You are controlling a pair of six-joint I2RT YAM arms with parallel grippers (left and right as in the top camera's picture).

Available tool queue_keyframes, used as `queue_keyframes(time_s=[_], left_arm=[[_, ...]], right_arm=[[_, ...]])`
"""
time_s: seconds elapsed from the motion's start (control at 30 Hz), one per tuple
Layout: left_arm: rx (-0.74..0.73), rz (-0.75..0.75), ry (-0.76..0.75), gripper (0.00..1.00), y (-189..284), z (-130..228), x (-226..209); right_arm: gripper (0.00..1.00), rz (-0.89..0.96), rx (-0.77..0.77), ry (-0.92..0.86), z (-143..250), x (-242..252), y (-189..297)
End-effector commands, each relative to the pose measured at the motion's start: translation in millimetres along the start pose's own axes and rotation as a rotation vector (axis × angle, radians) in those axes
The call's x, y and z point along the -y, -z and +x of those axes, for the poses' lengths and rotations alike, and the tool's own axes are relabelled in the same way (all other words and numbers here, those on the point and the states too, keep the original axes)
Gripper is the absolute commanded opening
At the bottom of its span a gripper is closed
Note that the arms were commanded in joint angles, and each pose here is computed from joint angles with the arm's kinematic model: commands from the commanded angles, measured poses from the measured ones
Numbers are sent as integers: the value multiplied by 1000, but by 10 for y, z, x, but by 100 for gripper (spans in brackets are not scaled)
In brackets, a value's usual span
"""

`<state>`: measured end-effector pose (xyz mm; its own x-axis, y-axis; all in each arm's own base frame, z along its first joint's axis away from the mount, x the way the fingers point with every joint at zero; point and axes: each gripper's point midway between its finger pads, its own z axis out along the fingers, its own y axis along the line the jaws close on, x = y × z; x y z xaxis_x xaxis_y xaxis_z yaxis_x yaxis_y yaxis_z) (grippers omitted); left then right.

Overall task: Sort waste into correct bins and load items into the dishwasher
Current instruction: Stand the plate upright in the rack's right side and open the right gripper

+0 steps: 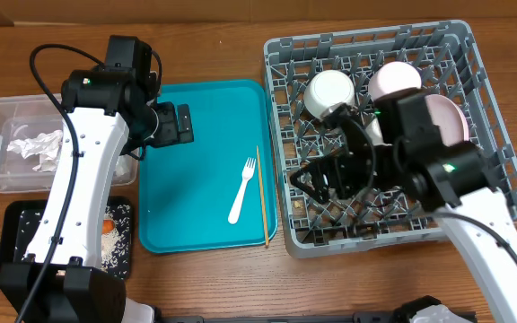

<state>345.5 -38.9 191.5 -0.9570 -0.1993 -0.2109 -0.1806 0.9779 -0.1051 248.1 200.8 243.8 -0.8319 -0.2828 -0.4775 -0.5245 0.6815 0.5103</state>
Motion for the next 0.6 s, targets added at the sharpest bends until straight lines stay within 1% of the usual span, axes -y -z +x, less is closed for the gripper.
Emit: queue_keyframes(time_s=[0.0,0.03,0.07,0.1,0.13,0.17,0.2,0.23,0.4,0.5,0.57], left_arm=[[28,22,13,100,97,-28,57],[28,22,13,100,97,-28,57],[28,22,13,100,97,-28,57],[28,22,13,100,97,-28,57],[29,21,13,100,97,-30,57],[29,21,13,100,97,-30,57],[29,22,13,100,97,-30,57],[29,22,13,100,97,-30,57],[29,21,13,100,97,-31,56],[29,22,13,100,97,-30,57],[29,22,13,100,97,-30,57]], right_arm=[[83,125,-54,-130,14,210,-218],[79,183,-68,-155,25,290,-303],[73,219,-74,-174,26,333,-367],[64,259,-79,-200,22,376,-457],[61,294,-78,-220,12,406,-541],[53,324,-74,-236,-3,430,-627],[40,358,-68,-255,-17,460,-716],[36,382,-64,-269,-22,478,-778],[37,524,-54,-299,10,619,-1040],[39,539,-73,-283,40,637,-1185],[39,565,-85,-311,80,706,-1254]])
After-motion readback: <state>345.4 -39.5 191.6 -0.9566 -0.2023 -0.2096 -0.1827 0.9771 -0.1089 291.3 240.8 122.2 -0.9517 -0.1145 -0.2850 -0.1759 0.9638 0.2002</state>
